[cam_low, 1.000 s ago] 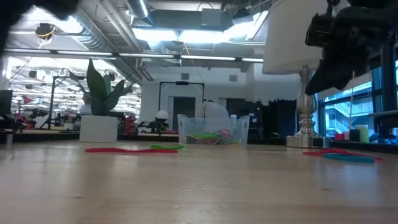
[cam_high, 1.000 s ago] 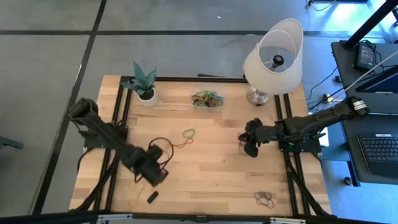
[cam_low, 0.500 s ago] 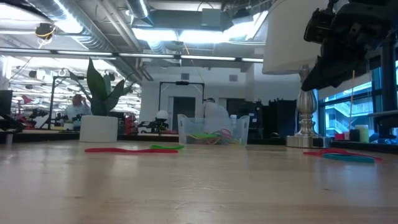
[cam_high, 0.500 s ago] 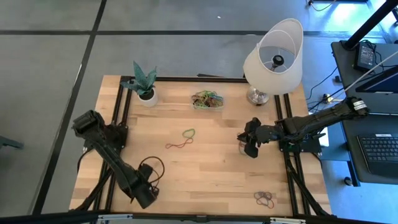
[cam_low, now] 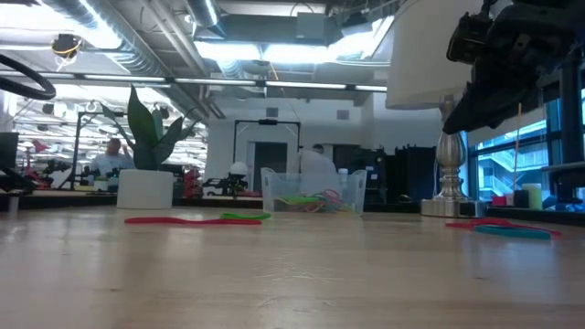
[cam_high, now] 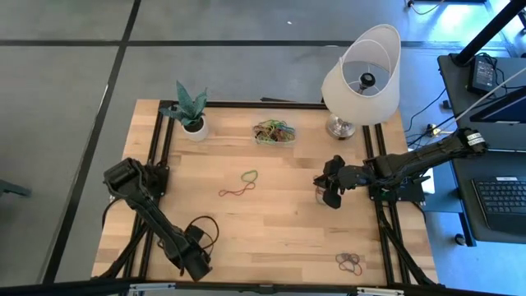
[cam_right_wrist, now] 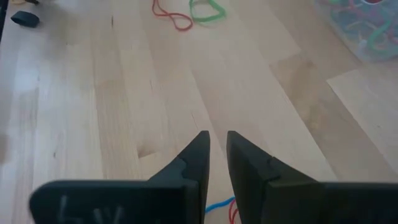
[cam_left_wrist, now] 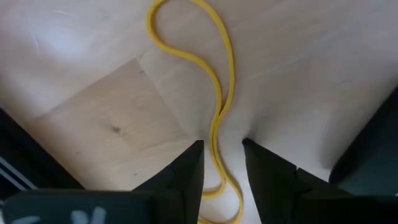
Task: Pick and place rubber bands into bin
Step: Put the yellow rubber band into the transparent bin
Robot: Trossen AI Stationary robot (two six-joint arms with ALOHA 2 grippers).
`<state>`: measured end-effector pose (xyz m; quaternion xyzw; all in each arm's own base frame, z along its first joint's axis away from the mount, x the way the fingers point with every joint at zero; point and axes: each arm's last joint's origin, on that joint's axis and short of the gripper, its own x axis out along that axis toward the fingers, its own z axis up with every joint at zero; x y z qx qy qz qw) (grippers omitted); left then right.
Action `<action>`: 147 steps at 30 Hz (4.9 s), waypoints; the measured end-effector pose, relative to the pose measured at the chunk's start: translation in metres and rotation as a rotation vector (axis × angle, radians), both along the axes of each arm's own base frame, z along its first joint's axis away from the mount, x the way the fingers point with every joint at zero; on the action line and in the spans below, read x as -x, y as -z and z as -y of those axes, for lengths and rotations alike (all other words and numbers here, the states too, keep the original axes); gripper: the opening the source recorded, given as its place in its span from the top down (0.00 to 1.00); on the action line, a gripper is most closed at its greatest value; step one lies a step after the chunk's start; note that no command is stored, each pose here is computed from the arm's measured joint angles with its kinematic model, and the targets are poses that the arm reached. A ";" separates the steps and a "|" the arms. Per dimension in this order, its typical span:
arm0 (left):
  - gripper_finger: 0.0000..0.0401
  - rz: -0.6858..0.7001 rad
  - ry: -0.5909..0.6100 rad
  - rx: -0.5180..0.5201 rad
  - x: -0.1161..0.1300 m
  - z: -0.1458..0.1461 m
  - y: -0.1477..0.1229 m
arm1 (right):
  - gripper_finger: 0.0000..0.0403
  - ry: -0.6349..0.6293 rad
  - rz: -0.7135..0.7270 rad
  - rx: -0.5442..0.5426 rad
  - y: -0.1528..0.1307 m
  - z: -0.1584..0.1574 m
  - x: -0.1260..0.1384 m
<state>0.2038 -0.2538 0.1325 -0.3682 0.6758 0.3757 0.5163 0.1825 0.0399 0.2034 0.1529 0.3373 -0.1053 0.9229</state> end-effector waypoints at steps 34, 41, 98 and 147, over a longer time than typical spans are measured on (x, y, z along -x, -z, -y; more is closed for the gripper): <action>0.99 0.275 0.138 -0.133 -0.010 -0.113 -0.113 | 0.85 -0.005 0.005 0.007 0.000 0.000 0.000; 0.89 0.230 0.111 -0.085 -0.019 -0.121 -0.104 | 0.85 0.017 0.008 -0.017 0.000 0.000 0.000; 1.00 0.345 0.061 -0.356 -0.037 -0.130 -0.076 | 0.85 0.024 0.066 -0.041 -0.004 -0.001 -0.004; 0.96 0.445 0.949 -0.445 -0.196 -0.473 -0.045 | 0.85 0.339 0.151 -0.079 -0.006 0.006 -0.004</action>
